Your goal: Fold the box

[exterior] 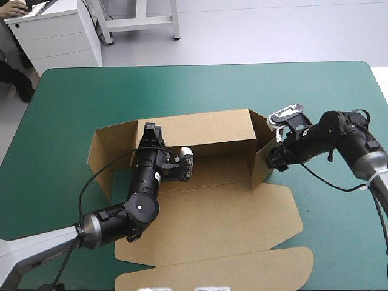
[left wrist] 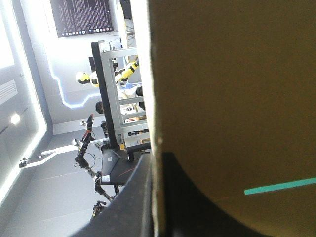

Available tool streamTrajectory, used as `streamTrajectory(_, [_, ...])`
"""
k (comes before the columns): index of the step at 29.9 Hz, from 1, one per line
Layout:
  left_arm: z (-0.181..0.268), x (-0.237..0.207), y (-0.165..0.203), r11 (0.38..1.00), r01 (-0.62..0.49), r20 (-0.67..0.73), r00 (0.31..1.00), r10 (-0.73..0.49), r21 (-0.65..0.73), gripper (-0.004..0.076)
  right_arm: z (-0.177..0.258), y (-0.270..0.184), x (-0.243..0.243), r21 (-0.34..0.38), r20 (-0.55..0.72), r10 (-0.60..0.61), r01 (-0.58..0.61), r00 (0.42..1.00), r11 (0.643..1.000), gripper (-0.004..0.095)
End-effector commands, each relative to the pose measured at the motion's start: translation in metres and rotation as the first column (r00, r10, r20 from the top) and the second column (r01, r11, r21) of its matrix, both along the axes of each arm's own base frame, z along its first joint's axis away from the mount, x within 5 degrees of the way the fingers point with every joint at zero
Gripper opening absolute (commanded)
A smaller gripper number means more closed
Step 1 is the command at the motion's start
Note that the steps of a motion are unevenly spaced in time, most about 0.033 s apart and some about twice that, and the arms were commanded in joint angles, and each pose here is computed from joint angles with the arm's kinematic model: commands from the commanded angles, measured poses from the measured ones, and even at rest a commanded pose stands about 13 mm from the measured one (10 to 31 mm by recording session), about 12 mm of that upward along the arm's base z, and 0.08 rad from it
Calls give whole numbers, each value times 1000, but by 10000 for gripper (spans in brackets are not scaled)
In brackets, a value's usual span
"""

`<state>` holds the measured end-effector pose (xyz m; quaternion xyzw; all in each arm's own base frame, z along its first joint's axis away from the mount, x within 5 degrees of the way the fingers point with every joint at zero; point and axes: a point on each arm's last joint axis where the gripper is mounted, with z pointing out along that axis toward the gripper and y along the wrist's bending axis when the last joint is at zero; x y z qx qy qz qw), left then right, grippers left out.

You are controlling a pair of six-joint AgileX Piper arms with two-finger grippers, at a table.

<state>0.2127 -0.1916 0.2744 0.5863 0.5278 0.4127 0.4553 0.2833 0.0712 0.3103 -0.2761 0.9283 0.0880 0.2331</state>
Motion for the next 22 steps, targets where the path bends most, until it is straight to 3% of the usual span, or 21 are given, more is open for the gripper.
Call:
streamTrajectory(1, [14, -4, -6, 997, 76, 63, 995, -77, 6, -10, 12, 4, -1, 48, 153, 66, -74, 986, 996, 670])
streamTrajectory(7, [14, -4, -6, 997, 75, 62, 995, -76, 5, -10, 6, 7, 1, 59, 214, 114, -129, 970, 990, 670])
streamTrajectory(16, [14, -4, -6, 997, 75, 62, 995, -76, 5, -10, -11, 18, -2, 256, 212, 7, -63, 977, 965, 670])
streamTrajectory(22, [14, -4, -6, 997, 72, 61, 996, -73, 4, -10, -26, 29, -18, 256, 313, -50, -34, 948, 966, 670])
